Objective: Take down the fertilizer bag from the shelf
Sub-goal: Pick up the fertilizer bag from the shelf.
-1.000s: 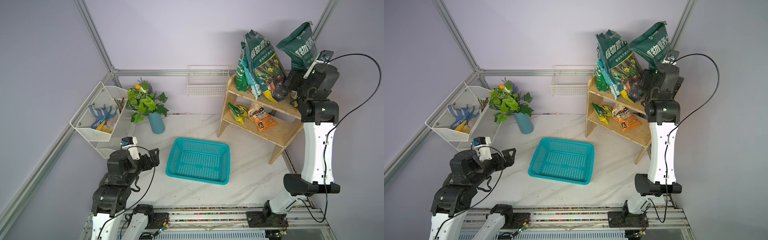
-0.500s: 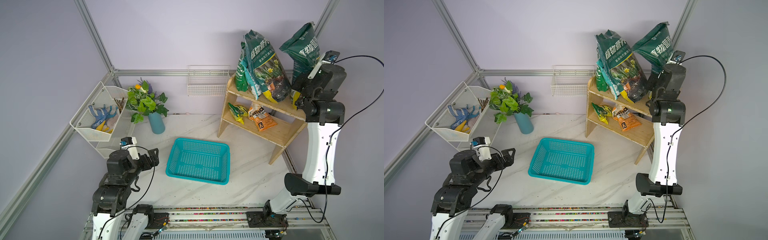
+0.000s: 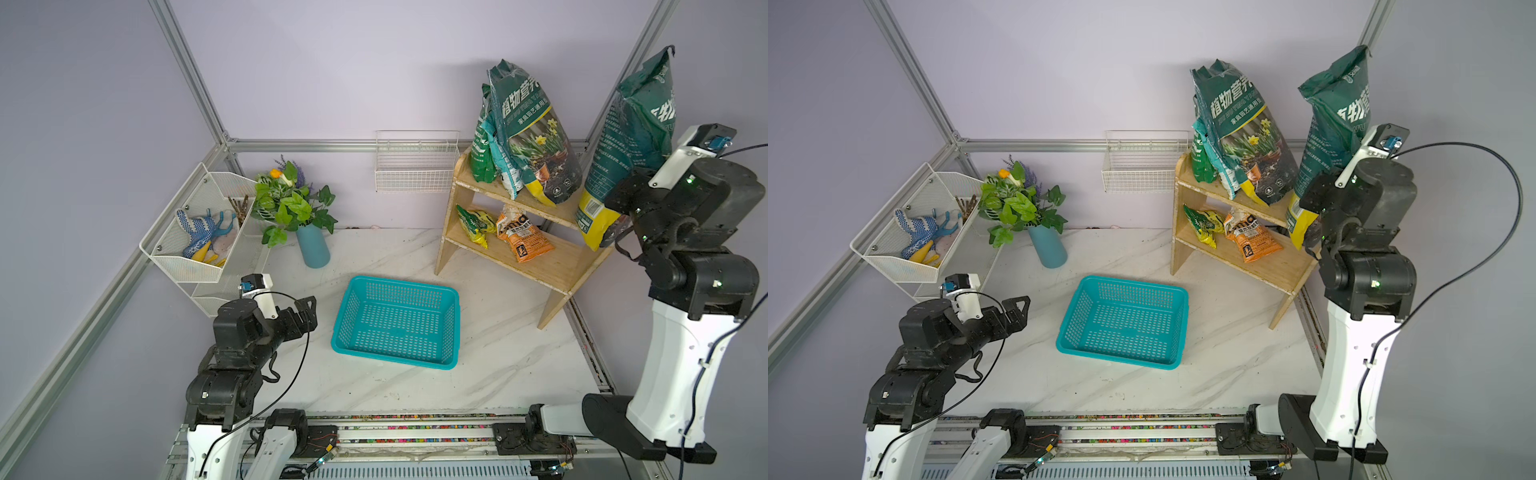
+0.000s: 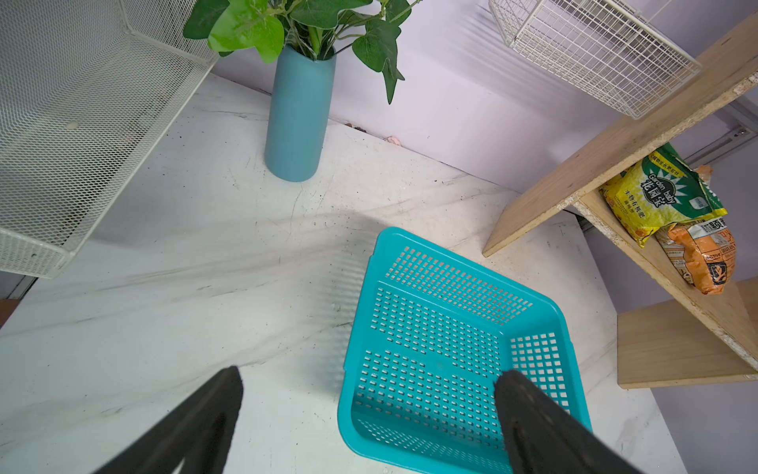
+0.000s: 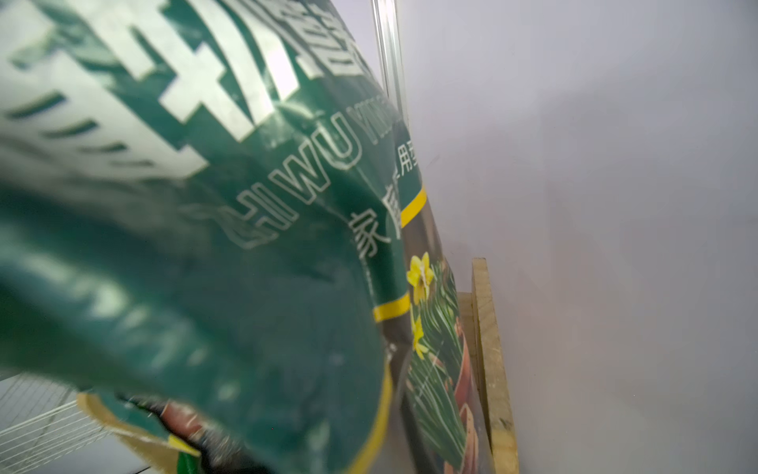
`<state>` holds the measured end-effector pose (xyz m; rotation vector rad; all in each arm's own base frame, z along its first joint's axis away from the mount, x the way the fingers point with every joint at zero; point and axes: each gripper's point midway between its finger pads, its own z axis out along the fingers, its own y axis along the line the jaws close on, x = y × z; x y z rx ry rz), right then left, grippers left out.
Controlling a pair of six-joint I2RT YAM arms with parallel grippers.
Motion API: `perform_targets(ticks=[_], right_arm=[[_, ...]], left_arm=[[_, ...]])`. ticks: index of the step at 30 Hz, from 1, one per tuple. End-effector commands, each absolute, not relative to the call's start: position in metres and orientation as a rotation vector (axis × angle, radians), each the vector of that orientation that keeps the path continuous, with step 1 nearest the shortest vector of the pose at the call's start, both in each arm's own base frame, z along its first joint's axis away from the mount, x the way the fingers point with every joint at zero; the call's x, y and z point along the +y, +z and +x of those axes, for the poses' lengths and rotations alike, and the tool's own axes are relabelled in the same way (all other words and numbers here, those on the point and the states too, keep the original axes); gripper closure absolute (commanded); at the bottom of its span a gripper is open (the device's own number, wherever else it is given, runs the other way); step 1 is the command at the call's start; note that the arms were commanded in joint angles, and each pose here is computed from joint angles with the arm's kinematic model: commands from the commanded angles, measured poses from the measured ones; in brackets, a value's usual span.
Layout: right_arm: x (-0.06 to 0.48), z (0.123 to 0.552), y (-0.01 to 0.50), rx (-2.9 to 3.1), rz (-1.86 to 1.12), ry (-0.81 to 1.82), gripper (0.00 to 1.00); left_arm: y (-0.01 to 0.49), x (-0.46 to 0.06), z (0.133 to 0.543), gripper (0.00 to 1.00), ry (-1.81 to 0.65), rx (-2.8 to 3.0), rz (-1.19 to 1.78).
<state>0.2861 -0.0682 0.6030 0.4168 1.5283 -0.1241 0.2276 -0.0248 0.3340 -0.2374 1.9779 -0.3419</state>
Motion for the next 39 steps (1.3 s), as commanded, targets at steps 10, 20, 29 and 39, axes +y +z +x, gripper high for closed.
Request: perform_targets(ticks=[10, 20, 29, 39], right_arm=[[-0.002, 0.169, 0.656, 1.306, 0.178, 0.215, 1.00], [0.040, 0.151, 0.627, 1.368, 0.048, 0.441, 1.00], [0.059, 0.170, 0.597, 1.446, 0.006, 0.629, 1.00], [0.070, 0.213, 0.563, 1.590, -0.016, 0.737, 1.00]], left_arm=[[0.318, -0.022, 0.233, 0.00, -0.338, 2.009, -0.253], [0.318, -0.020, 0.233, 0.00, -0.333, 2.005, -0.264], [0.318, -0.018, 0.234, 0.00, -0.337, 2.004, -0.276], [0.317, -0.016, 0.235, 0.00, -0.337, 2.005, -0.290]])
